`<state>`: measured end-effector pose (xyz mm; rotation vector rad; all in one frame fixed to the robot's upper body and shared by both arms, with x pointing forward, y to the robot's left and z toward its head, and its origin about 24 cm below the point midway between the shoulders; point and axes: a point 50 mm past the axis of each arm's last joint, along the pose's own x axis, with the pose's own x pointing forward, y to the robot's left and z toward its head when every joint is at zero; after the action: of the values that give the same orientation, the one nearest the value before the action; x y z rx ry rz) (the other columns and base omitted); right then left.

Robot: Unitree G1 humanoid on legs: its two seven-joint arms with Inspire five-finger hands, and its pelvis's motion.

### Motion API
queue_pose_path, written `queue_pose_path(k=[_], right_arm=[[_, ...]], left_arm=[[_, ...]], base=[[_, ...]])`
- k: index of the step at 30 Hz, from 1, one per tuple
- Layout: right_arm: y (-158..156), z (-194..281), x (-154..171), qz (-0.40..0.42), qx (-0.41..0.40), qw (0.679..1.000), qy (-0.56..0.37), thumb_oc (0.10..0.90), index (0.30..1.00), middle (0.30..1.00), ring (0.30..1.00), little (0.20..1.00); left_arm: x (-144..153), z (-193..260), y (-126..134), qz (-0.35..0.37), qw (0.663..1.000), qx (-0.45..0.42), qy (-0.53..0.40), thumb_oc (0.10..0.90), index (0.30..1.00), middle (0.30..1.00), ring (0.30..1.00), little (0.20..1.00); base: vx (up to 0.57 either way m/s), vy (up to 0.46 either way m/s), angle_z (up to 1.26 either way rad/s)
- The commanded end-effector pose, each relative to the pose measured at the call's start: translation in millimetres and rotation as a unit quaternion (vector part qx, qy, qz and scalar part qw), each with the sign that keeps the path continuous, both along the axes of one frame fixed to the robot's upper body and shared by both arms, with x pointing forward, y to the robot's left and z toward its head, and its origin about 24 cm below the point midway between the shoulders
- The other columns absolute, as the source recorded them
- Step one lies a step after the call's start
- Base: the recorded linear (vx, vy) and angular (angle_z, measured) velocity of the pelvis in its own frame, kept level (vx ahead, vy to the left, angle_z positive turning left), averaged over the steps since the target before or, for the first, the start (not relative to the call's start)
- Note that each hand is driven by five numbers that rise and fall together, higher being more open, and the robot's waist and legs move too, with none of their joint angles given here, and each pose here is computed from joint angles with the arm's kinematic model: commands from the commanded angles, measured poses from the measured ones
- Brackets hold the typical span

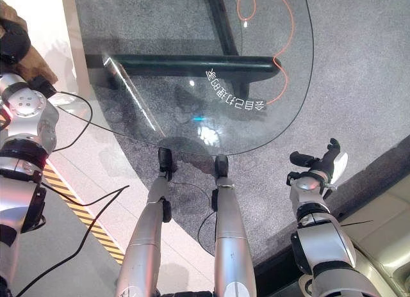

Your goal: Wipe the table with a cloth and put it in the basket.

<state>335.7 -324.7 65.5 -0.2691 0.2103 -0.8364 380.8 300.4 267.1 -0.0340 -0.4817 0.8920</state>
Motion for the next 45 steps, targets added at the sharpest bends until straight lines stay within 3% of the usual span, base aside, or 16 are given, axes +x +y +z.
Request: queue_pose_path(k=[1, 24, 25, 27, 28, 29, 45], right_arm=[[-34, 11, -17, -0.043, -0.051, 0.998, 0.000, 0.800, 0.900, 0.900, 0.900, 0.900], [-31, 18, -12, -0.033, -0.059, 0.998, -0.018, 0.800, 0.900, 0.900, 0.900, 0.900], [-30, 19, -12, -0.032, -0.059, 0.998, -0.018, 0.800, 0.900, 0.900, 0.900, 0.900], [-30, 18, -12, -0.031, -0.059, 0.998, -0.018, 0.800, 0.900, 0.900, 0.900, 0.900], [-30, 18, -12, -0.031, -0.059, 0.998, -0.018, 0.800, 0.900, 0.900, 0.900, 0.900], [-30, 19, -12, -0.030, -0.059, 0.998, -0.019, 0.800, 0.900, 0.900, 0.900, 0.900], [-31, 20, -12, -0.031, -0.060, 0.997, -0.024, 0.800, 0.900, 0.900, 0.900, 0.900]], left_arm=[[-30, 71, 31, 0.091, 0.990, 0.041, -0.095, 0.100, 0.300, 0.300, 0.300, 0.200], [-17, 62, 28, 0.045, 0.997, 0.067, -0.003, 0.100, 0.300, 0.300, 0.300, 0.200], [-16, 62, 26, 0.042, 0.997, 0.067, -0.001, 0.130, 0.326, 0.326, 0.326, 0.230], [-15, 61, 25, 0.038, 0.997, 0.068, 0.006, 0.364, 0.526, 0.526, 0.526, 0.464], [-14, 61, 26, 0.034, 0.997, 0.067, 0.010, 0.608, 0.735, 0.735, 0.735, 0.708], [-14, 61, 26, 0.031, 0.997, 0.067, 0.011, 0.800, 0.900, 0.900, 0.900, 0.900], [-12, 55, 26, 0.026, 0.998, 0.057, 0.020, 0.800, 0.900, 0.900, 0.900, 0.900]], base=[[0.00, 0.000, 0.00], [0.00, 0.000, 0.00], [0.00, 0.000, 0.00], [0.00, 0.000, 0.00], [0.00, 0.000, 0.00], [0.00, 0.000, 0.00], [0.00, 0.000, 0.00]])
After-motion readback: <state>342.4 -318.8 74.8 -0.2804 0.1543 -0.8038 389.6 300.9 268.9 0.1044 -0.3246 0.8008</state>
